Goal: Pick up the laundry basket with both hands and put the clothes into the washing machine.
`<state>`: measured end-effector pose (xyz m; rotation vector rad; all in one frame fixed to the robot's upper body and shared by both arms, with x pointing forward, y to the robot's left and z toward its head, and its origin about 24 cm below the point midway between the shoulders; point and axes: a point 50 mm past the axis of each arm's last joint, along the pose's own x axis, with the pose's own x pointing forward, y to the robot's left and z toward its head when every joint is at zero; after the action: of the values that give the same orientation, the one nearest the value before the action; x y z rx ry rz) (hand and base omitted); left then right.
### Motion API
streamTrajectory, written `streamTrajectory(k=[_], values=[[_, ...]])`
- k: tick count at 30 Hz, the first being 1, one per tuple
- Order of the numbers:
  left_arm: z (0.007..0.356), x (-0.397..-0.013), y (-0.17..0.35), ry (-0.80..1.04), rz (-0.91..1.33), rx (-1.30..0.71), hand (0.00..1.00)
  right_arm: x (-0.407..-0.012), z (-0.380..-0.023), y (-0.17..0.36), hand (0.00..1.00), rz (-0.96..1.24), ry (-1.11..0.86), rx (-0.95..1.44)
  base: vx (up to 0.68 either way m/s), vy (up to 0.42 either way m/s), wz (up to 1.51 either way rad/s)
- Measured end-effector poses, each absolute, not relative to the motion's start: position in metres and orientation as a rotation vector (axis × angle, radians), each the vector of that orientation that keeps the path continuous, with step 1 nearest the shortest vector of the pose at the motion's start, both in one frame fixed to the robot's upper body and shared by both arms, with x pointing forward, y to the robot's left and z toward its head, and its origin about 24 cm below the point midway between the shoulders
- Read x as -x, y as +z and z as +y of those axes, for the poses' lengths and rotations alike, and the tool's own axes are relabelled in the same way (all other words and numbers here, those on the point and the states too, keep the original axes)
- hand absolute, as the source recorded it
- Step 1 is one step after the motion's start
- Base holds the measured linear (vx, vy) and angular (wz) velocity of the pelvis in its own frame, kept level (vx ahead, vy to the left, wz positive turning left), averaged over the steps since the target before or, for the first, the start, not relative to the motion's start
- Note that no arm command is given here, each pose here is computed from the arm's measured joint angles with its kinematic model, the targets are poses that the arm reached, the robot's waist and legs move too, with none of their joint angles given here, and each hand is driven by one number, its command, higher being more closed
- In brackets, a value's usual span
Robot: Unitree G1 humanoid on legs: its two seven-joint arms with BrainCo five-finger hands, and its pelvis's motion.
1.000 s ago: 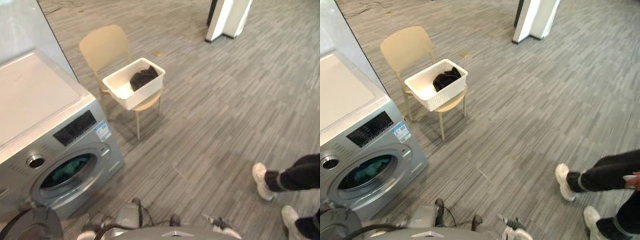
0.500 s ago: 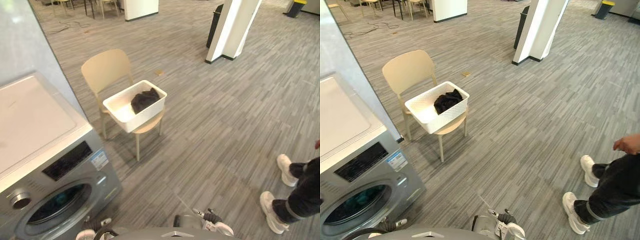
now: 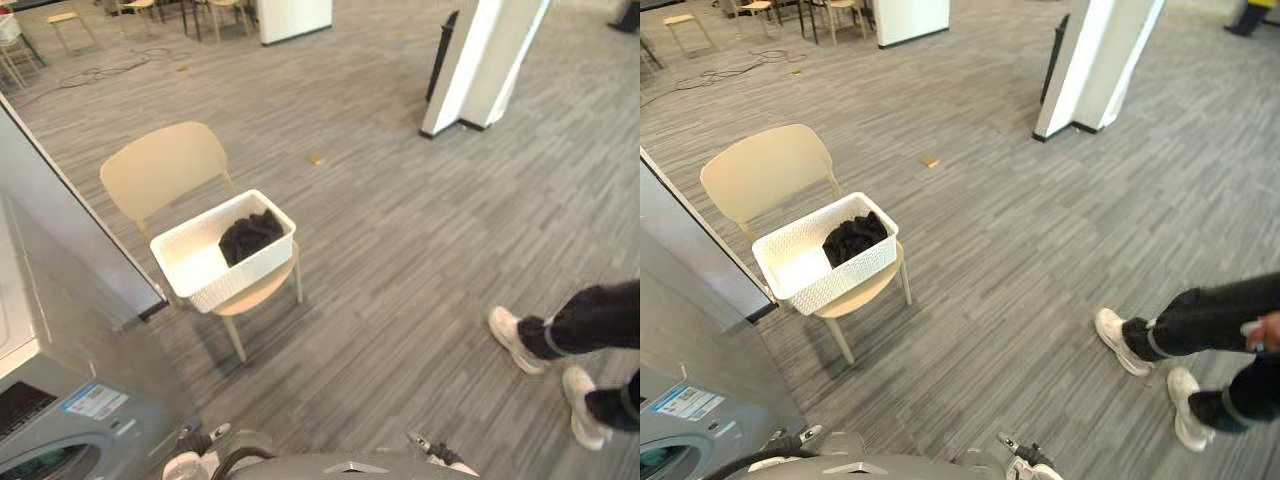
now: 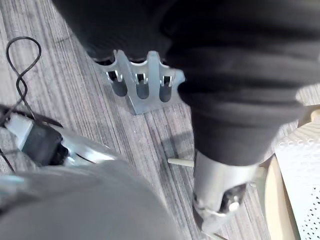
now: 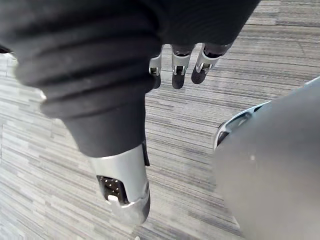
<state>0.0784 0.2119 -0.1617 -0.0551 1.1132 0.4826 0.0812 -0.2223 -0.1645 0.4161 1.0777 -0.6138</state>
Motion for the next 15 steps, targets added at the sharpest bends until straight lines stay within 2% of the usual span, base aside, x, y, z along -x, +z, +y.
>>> streamTrajectory(k=[5,7,12,15], values=[[0.214,-0.064,-0.165,0.463,1.165,0.024,0.0,-0.104,-0.224,-0.159,0.0,1.015,-0.637,-0.441,0.35,0.04,0.01],[0.22,-0.06,-0.165,0.461,1.186,0.001,0.0,-0.11,-0.212,-0.16,0.0,1.01,-0.611,-0.473,0.4,0.094,0.19],[0.22,-0.056,-0.167,0.443,1.213,-0.016,0.0,-0.113,-0.207,-0.16,0.0,1.016,-0.561,-0.444,0.35,0.176,0.36],[0.224,-0.062,-0.165,0.411,1.201,-0.055,0.0,-0.107,-0.199,-0.162,0.0,1.043,-0.52,-0.431,0.32,0.091,0.85]])
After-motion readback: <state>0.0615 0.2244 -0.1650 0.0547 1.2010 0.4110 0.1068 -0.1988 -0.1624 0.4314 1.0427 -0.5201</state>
